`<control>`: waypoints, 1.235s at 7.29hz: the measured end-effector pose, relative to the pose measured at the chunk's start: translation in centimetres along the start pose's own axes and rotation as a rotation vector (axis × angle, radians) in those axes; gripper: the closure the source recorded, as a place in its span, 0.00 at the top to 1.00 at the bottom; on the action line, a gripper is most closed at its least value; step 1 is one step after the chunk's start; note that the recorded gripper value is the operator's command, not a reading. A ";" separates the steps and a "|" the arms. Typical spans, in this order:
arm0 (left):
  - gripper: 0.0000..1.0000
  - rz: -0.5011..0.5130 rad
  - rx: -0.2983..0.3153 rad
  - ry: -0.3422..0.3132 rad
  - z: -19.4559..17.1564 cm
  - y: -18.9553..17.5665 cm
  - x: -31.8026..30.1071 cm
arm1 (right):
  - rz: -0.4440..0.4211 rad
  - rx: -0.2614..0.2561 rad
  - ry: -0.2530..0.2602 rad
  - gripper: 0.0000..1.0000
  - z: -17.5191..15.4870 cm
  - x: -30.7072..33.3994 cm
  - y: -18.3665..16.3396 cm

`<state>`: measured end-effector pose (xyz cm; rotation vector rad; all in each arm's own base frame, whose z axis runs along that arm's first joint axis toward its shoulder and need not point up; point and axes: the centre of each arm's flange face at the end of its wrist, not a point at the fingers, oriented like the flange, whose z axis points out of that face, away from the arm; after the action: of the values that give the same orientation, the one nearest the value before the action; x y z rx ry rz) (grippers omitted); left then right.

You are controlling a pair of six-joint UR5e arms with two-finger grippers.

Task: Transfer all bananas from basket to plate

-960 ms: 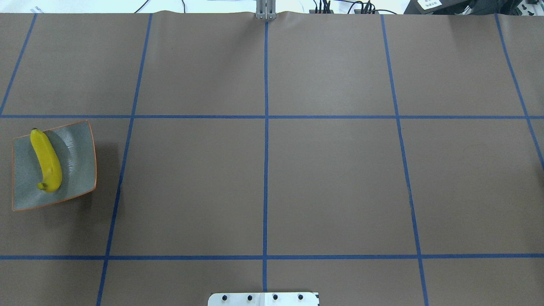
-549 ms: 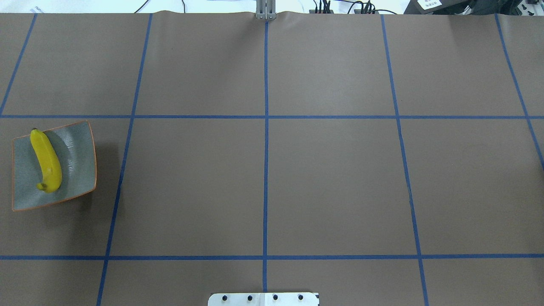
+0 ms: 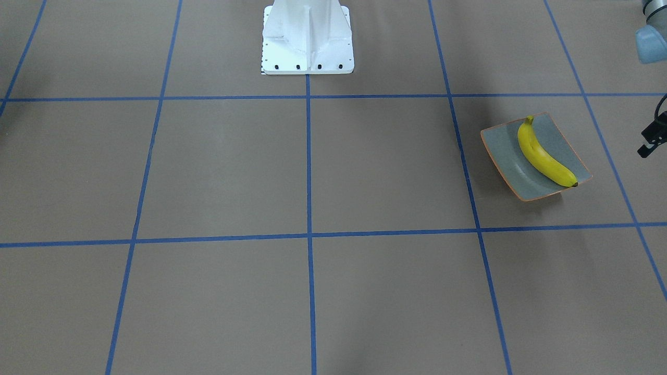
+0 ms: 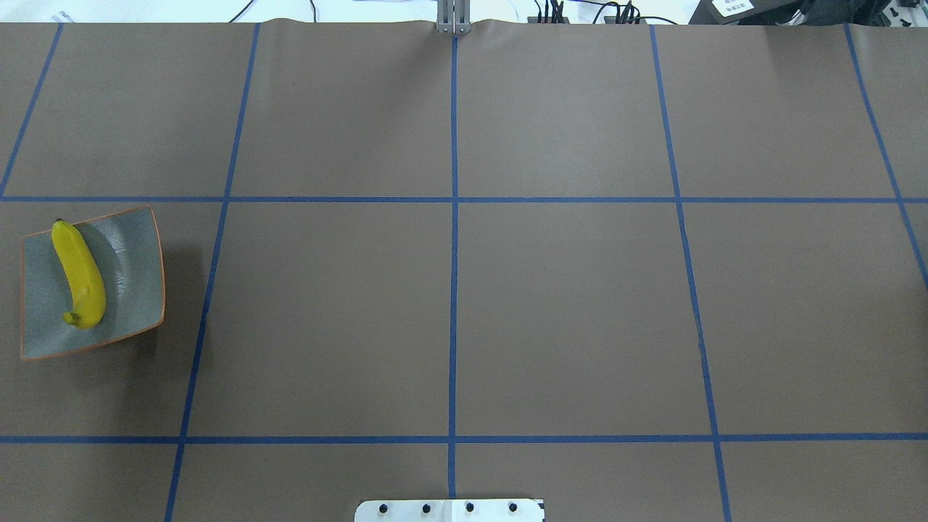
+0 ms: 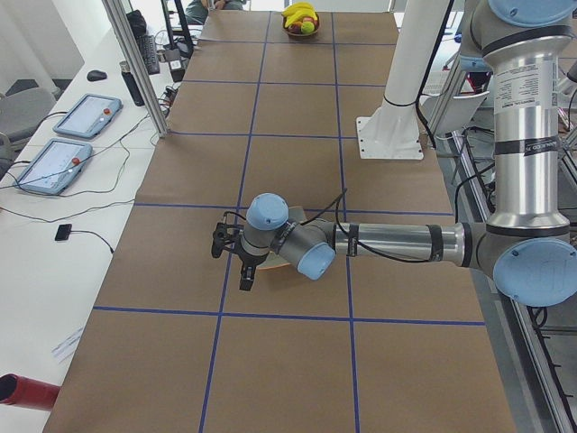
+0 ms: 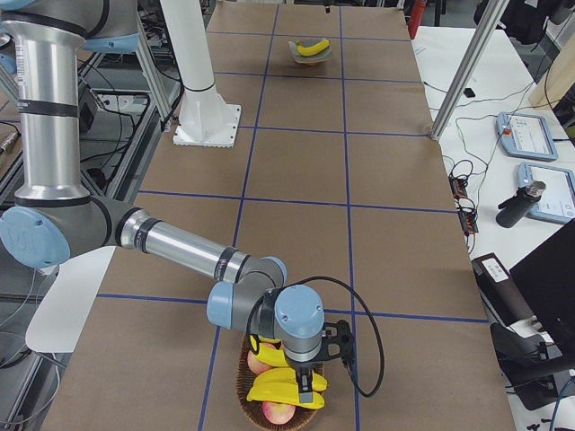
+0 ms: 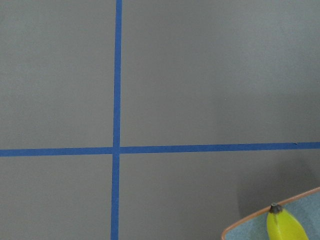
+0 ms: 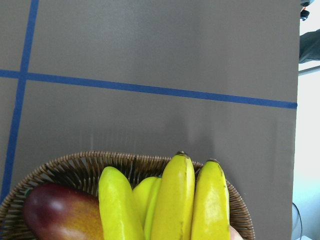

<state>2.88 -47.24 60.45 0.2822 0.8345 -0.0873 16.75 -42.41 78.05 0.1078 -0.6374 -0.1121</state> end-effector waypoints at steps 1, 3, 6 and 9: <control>0.99 0.001 0.001 0.000 0.0 0.0 0.0 | -0.015 0.002 -0.041 1.00 0.6 1.1 1.2; 0.99 0.002 0.000 0.001 0.0 0.0 0.1 | 0.014 0.006 -0.129 0.99 2.3 2.5 3.3; 0.99 0.005 0.003 0.002 0.0 -0.3 0.3 | 0.046 0.008 -0.198 0.97 4.2 4.3 5.6; 0.99 0.008 0.005 0.002 0.0 -0.4 0.4 | 0.070 -0.007 -0.216 0.92 5.4 5.1 6.7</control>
<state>3.04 -47.63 60.04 0.2903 0.8355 -0.0814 18.02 -36.85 86.24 0.0663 -0.8557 -0.0587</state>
